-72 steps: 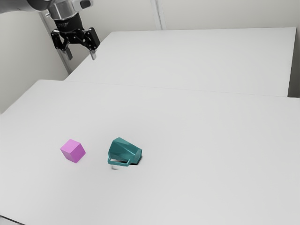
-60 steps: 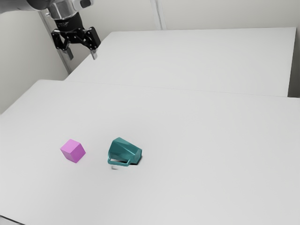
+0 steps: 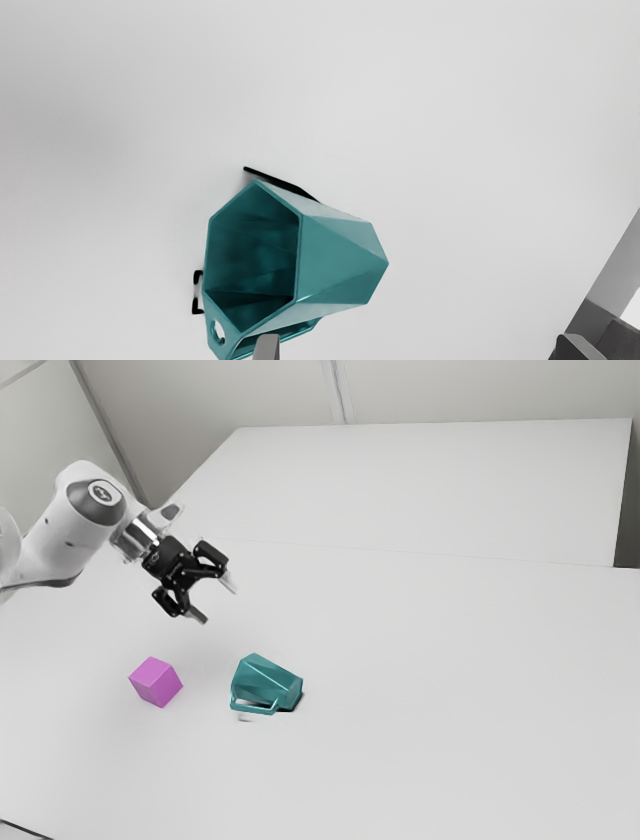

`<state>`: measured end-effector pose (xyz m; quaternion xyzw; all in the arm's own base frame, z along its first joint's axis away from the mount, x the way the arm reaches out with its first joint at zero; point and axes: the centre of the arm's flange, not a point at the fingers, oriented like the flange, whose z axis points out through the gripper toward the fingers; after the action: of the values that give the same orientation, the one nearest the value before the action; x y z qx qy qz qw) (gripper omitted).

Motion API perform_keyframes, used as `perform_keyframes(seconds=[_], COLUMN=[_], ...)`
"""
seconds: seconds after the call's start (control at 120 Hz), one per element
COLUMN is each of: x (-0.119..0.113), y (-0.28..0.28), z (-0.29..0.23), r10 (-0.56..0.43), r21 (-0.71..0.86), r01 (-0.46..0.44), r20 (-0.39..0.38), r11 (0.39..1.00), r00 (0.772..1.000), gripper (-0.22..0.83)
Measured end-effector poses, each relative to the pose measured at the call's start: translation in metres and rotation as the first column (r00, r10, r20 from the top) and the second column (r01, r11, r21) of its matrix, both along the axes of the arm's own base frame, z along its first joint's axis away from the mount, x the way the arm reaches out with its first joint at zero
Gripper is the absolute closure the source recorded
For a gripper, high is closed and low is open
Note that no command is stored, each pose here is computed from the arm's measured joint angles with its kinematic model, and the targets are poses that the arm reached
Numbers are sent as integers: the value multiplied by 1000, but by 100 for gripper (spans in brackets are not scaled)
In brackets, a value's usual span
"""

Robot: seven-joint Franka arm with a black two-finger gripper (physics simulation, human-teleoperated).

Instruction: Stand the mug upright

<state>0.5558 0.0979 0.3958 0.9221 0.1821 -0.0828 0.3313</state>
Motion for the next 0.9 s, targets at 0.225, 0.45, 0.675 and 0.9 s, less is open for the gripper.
perform_keyframes(seconds=[0.225, 0.45, 0.675, 0.9], x=[4, -29, -33, -51], y=[9, -3, -32, -41], z=[-59, -98, -105, -113], r10=[-4, -20, -38, -45], r21=[-50, -127, -199, -227], r01=[6, 26, 60, 74], r20=[42, 49, 111, 133], r11=[999, 992, 978, 971], r00=[999, 999, 993, 990], gripper=[0, 0, 0, 0])
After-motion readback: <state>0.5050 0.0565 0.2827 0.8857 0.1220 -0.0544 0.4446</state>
